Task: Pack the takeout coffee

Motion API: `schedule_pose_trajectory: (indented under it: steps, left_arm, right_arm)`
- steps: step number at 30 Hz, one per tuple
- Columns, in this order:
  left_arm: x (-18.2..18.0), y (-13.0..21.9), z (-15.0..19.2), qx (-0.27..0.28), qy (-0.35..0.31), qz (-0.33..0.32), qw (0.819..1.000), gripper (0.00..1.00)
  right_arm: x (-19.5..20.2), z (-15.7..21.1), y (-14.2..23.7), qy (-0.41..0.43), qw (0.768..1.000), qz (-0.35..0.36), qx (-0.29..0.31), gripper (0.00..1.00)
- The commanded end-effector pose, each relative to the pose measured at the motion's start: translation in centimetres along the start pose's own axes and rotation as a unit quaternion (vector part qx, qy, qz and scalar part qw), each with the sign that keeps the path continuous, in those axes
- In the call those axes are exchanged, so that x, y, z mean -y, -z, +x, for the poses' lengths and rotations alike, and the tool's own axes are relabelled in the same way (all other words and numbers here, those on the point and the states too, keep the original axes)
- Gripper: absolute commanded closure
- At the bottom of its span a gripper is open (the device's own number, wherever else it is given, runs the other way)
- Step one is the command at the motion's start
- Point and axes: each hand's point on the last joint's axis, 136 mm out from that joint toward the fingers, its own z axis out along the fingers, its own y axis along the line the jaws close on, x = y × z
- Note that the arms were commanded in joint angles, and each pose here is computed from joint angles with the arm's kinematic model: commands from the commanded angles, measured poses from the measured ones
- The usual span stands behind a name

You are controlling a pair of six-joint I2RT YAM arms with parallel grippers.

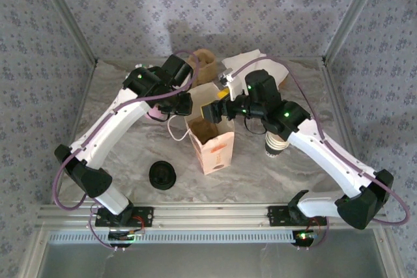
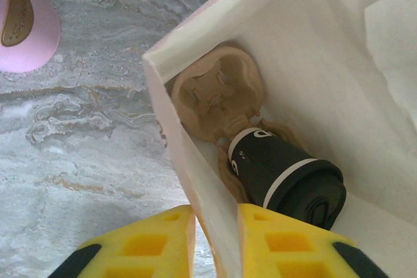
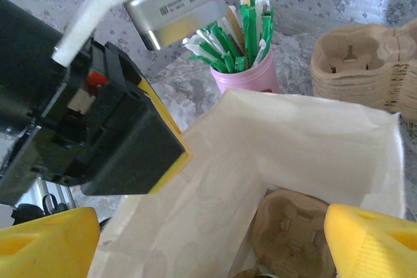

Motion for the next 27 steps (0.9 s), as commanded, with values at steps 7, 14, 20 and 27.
schedule_pose_trajectory:
  steps: [7, 14, 20, 27]
  left_arm:
    - [-0.2, 1.2, -0.7, 0.015, 0.000, -0.001, 1.000, 0.57]
    - [-0.2, 2.3, -1.4, 0.032, 0.004, 0.005, 0.999, 0.30]
    - [0.4, 4.9, -3.1, 0.070, 0.006, 0.024, 0.997, 0.09]
    - [0.4, 8.5, -5.2, 0.126, 0.007, 0.040, 0.991, 0.00]
  right_arm:
    - [-0.4, -1.5, 1.3, -0.011, 1.000, 0.004, 0.007, 0.10]
    - [-0.2, -2.9, 2.1, -0.018, 0.999, 0.017, 0.020, 0.10]
    - [-0.1, -4.5, 3.4, -0.035, 0.998, 0.037, 0.034, 0.11]
    - [2.3, -5.2, 4.7, -0.099, 0.990, 0.097, 0.029, 0.17]
